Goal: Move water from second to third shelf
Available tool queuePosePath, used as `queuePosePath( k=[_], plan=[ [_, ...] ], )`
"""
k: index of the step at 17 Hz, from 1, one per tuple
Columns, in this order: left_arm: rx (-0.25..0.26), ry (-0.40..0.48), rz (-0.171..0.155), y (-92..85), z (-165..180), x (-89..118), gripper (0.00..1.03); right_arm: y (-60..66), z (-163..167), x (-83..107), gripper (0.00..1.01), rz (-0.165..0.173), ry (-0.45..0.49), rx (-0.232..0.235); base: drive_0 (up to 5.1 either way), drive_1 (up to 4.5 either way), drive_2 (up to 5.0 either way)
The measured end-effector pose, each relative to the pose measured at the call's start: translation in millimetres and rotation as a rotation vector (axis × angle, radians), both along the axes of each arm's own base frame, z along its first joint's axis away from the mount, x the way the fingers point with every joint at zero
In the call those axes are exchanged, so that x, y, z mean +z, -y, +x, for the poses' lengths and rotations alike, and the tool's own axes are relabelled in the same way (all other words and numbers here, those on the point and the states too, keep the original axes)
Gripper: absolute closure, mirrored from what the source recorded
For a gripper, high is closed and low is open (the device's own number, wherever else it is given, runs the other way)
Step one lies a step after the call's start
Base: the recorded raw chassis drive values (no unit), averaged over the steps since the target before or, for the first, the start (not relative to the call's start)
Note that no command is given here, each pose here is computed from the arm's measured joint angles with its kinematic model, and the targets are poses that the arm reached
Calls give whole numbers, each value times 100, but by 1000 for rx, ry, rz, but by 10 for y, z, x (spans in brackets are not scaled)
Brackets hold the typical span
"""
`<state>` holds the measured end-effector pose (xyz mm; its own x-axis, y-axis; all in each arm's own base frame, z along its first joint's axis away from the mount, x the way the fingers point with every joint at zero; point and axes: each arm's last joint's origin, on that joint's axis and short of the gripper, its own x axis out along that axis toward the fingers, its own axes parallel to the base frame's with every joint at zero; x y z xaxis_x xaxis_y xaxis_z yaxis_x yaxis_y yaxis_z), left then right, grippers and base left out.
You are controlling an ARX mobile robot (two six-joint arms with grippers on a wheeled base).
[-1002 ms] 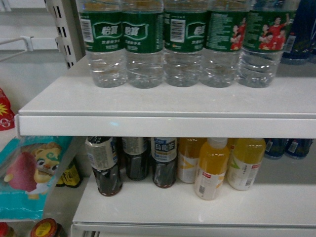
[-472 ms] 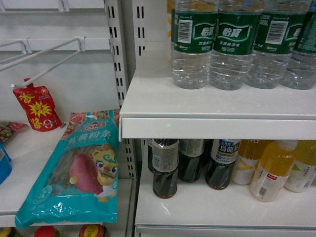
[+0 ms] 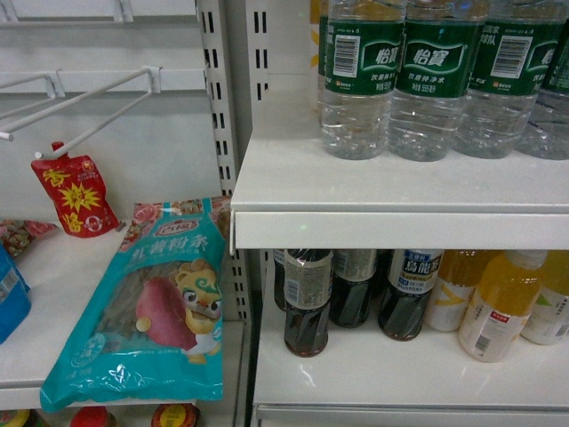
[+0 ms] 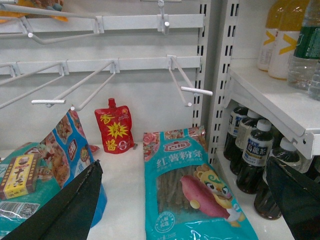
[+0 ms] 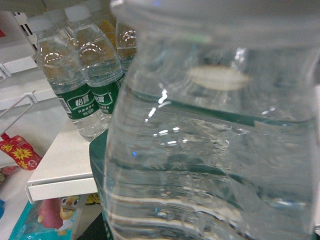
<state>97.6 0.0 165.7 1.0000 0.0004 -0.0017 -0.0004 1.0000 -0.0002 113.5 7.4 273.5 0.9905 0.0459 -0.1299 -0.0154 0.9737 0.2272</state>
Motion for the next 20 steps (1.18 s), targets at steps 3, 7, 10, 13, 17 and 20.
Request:
queuePosePath(
  k=[3, 7, 10, 13, 17, 20],
  plan=[
    [0, 0, 0, 0, 0, 0, 5, -1, -1, -6, 59, -1, -7, 5, 0, 0, 0],
    [0, 0, 0, 0, 0, 0, 5, -129, 402, 188, 59, -128, 11, 147, 0, 0, 0],
    [0, 0, 0, 0, 0, 0, 5, -180, 838, 247, 59, -173, 28, 139, 0, 0, 0],
    [0, 0, 0, 0, 0, 0, 5, -137, 1206, 174, 59, -171, -36, 107, 0, 0, 0],
    [0, 0, 0, 0, 0, 0, 5, -149, 1555, 152, 59, -170, -79, 89, 0, 0, 0],
    [0, 0, 0, 0, 0, 0, 5, -195, 1737, 127, 59, -171, -95, 89, 0, 0, 0]
  ],
)
